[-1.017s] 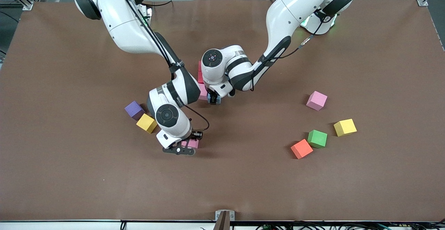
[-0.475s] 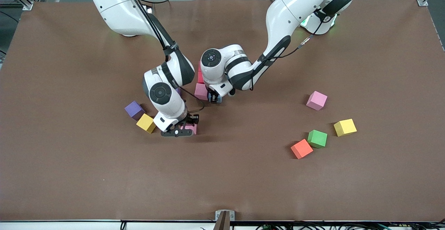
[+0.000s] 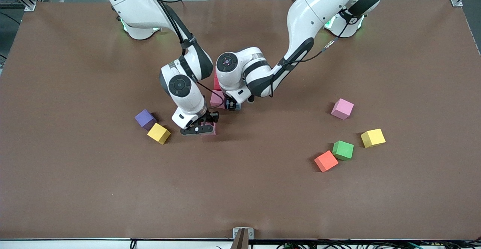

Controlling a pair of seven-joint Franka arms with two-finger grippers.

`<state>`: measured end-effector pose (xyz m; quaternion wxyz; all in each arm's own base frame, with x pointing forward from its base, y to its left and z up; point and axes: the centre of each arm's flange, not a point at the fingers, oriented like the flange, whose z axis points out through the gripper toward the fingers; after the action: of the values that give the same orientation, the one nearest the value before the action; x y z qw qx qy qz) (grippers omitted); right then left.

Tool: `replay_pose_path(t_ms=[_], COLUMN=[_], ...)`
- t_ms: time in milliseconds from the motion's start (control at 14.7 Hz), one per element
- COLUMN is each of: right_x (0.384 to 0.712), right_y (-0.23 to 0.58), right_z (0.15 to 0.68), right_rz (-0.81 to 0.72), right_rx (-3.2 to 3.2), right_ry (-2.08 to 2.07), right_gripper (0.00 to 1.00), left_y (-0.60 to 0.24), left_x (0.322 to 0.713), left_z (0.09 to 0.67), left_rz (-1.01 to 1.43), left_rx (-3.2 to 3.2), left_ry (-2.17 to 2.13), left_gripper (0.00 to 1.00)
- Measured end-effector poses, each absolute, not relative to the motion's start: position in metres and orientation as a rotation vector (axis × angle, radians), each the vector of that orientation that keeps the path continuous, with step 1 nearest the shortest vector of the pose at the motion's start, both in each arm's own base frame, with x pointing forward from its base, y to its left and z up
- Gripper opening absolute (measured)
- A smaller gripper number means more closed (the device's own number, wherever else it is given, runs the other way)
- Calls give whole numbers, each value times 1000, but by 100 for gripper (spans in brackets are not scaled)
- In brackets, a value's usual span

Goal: Arrange 11 blocks into digit 3

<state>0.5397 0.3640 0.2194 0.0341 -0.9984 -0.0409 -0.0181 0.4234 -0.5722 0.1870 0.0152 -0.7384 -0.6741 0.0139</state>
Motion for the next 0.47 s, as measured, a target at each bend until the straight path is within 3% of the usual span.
replay_pose_path(t_ms=[475], right_x=[522], right_y=[382], right_z=[219], right_rz=[-21], right_rx=[-3081], right_ry=[-72], right_gripper=[51], left_y=[-572], left_x=[423], left_z=[187], left_rz=[54], left_rx=[-2281], left_ry=[-2102], left_gripper=[61])
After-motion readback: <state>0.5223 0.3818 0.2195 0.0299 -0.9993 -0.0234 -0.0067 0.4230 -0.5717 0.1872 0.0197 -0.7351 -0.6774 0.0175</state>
